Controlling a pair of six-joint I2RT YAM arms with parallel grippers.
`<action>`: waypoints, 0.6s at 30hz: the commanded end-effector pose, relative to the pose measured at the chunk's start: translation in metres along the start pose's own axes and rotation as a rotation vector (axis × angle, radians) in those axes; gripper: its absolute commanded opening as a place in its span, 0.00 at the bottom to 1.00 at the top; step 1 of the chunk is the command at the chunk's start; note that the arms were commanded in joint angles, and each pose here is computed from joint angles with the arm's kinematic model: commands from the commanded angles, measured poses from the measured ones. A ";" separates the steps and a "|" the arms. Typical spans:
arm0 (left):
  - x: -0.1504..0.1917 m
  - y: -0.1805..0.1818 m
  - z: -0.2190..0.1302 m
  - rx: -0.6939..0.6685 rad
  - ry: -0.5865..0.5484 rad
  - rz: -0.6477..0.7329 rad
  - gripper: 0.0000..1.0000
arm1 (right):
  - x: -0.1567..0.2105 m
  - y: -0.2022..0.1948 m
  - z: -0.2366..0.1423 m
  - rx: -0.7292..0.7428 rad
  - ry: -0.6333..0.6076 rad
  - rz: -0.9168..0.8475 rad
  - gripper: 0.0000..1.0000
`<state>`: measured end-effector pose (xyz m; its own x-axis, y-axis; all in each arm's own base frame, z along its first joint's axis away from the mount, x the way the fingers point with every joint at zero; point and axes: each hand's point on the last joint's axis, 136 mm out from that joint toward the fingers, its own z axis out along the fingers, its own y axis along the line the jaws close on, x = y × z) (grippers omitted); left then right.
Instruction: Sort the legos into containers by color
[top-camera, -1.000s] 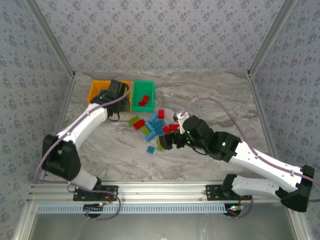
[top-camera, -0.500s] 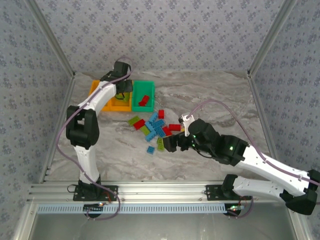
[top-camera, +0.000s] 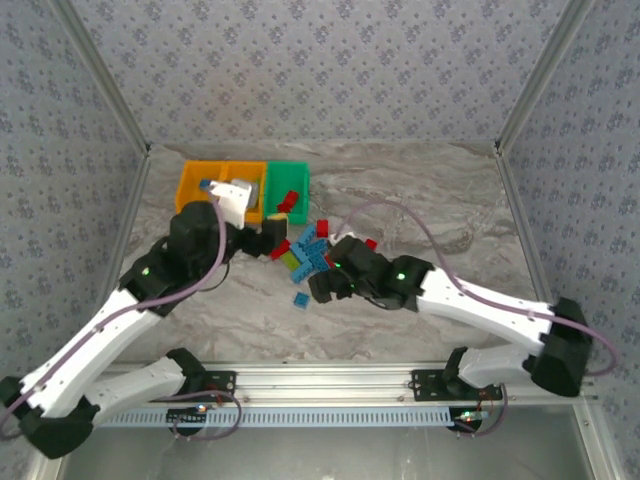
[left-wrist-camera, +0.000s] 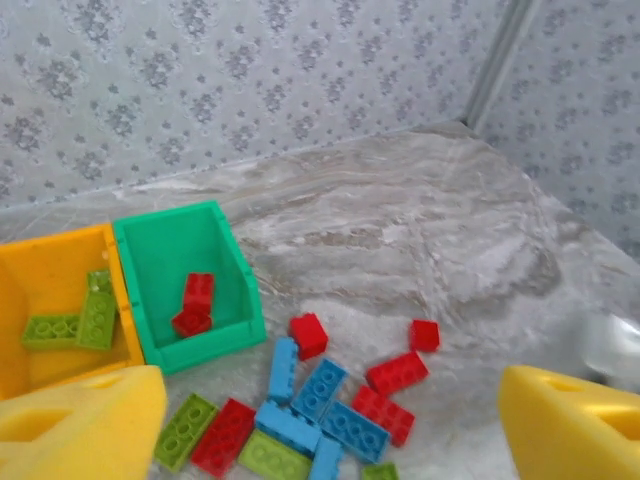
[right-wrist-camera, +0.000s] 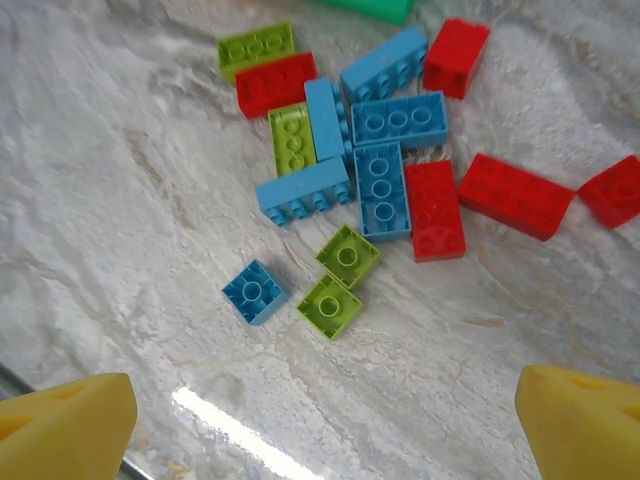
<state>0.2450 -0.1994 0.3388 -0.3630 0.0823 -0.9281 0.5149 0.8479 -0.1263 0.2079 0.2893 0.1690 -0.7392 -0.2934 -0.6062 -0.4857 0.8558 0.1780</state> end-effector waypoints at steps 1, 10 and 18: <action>0.059 0.000 -0.015 0.019 0.225 0.220 0.99 | 0.001 0.026 0.015 -0.052 0.069 -0.068 0.94; 0.144 -0.014 -0.060 0.256 0.321 0.406 0.99 | 0.036 0.044 0.078 -0.141 0.262 -0.379 0.91; 0.170 -0.021 -0.062 0.350 0.272 0.478 0.99 | 0.041 0.053 0.123 -0.141 0.360 -0.535 0.79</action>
<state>0.1306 -0.1632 0.2134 -0.2515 0.5521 -0.7950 0.8348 0.5394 0.1105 0.2122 0.3728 0.0658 -0.5479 -0.7448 -0.3808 -0.8190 0.5704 0.0627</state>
